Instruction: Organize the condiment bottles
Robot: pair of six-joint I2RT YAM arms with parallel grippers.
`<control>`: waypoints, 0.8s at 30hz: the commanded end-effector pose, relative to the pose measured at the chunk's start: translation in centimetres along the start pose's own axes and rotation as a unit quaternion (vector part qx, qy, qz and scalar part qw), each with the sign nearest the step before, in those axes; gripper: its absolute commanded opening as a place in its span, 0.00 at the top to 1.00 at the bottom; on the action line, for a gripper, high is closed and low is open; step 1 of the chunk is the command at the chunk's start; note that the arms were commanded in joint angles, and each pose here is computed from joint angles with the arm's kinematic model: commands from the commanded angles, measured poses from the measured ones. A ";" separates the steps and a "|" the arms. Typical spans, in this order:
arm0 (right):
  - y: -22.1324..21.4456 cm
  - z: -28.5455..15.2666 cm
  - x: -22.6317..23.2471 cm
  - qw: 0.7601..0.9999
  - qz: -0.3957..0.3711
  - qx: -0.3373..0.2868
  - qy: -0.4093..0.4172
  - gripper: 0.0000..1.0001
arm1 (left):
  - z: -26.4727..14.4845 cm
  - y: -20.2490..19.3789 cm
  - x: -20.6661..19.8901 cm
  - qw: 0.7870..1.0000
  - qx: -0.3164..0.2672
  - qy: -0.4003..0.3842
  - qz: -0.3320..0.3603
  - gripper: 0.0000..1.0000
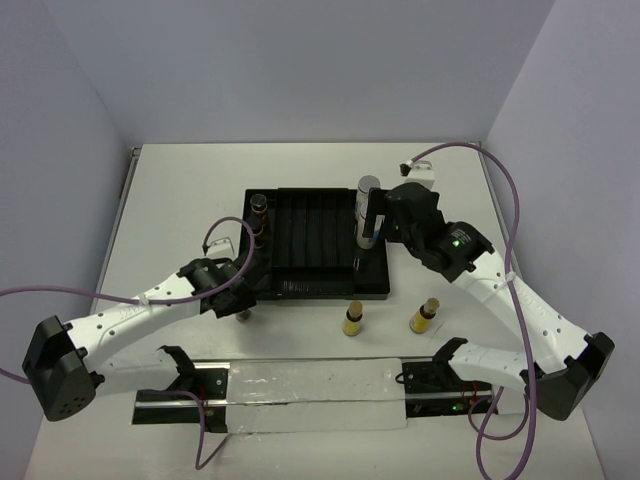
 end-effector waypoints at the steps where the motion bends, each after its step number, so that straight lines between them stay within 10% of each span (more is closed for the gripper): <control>1: 1.1 -0.3 0.3 1.000 0.018 -0.024 0.008 0.00 | -3.0 2.5 -1.1 0.999 -0.023 -0.029 0.017 0.90; 8: 1.1 -0.6 -0.1 0.999 0.023 -0.031 0.005 0.00 | -6.5 7.0 -3.1 0.996 -0.072 -0.041 0.044 0.90; 24: 0.1 -1.4 -1.5 0.999 0.015 -0.028 -0.007 0.00 | -0.1 10.6 -7.2 0.992 -0.112 -0.002 0.063 0.90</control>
Point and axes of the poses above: each gripper's point midway between its finger pads, its own z axis out along the fingers, its own x axis along the line the jaws close on, y = z × x, the point moved 4 cm from there along -z, back along the fingers, and after that the axes turned 5 degrees about z, right-handed, at the moved point
